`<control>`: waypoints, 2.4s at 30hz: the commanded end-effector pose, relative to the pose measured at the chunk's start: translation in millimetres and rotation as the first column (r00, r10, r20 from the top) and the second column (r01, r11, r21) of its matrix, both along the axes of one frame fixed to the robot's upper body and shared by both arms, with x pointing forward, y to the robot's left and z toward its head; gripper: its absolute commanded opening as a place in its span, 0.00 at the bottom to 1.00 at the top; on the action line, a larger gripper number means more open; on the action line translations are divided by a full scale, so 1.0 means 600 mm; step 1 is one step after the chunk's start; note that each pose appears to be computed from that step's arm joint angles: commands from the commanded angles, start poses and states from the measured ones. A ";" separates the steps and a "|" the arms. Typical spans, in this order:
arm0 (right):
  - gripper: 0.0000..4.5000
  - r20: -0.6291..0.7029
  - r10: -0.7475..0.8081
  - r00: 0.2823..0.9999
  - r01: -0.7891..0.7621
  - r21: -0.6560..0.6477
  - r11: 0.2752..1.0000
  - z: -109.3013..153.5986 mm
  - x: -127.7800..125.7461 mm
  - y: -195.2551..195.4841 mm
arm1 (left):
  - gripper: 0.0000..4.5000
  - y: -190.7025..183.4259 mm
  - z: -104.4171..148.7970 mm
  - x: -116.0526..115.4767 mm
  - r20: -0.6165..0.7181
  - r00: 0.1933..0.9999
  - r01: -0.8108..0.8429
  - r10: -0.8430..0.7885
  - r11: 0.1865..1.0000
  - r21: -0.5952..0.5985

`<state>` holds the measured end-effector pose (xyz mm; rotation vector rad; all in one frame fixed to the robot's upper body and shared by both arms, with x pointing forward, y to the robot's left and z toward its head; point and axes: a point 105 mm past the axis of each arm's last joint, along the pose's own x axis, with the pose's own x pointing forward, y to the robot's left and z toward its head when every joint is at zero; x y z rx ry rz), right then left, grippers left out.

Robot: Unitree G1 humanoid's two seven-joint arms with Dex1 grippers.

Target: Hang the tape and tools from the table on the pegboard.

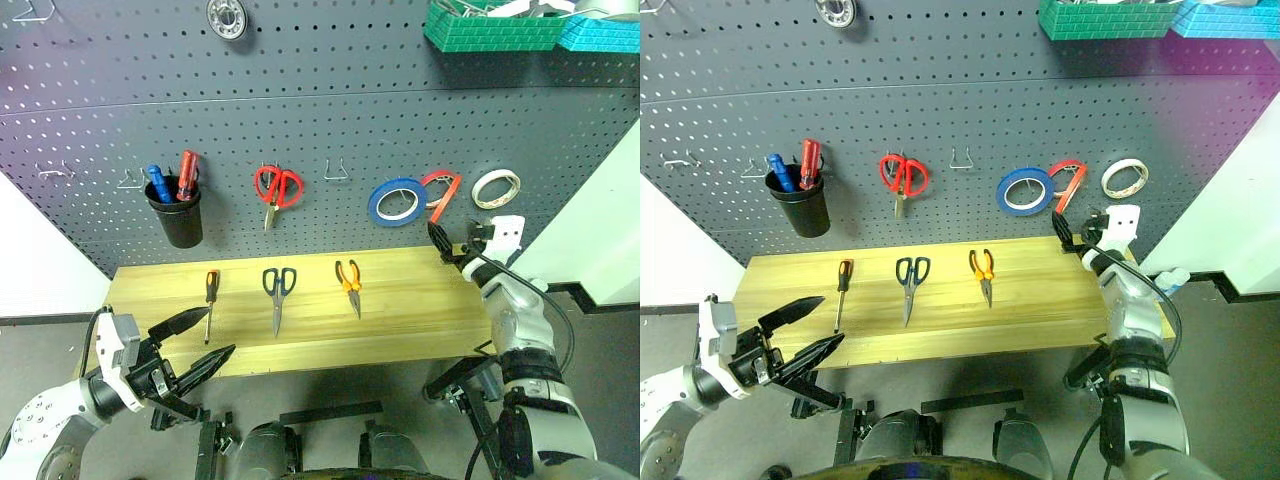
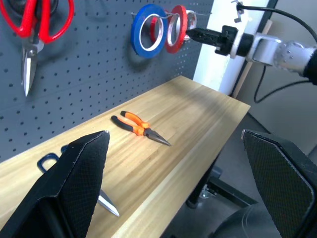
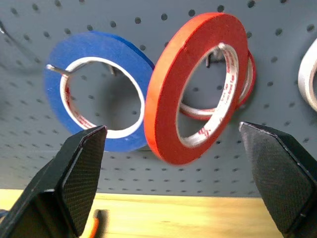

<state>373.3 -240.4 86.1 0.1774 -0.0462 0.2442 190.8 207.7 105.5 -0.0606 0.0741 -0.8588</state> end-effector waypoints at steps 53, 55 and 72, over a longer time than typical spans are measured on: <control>1.00 -0.467 0.119 0.876 -0.247 -0.224 0.943 -0.112 0.028 0.262 | 1.00 0.039 0.044 -0.046 0.027 0.976 -0.218 0.216 0.972 0.086; 1.00 -0.473 0.112 0.874 -0.245 -0.228 0.942 -0.113 0.032 0.264 | 1.00 0.040 0.042 -0.051 0.024 0.975 -0.223 0.222 0.971 0.088; 1.00 -0.574 0.016 0.819 -0.186 -0.239 0.953 -0.125 0.052 0.274 | 1.00 0.029 0.044 -0.056 0.020 0.975 -0.223 0.222 0.971 0.089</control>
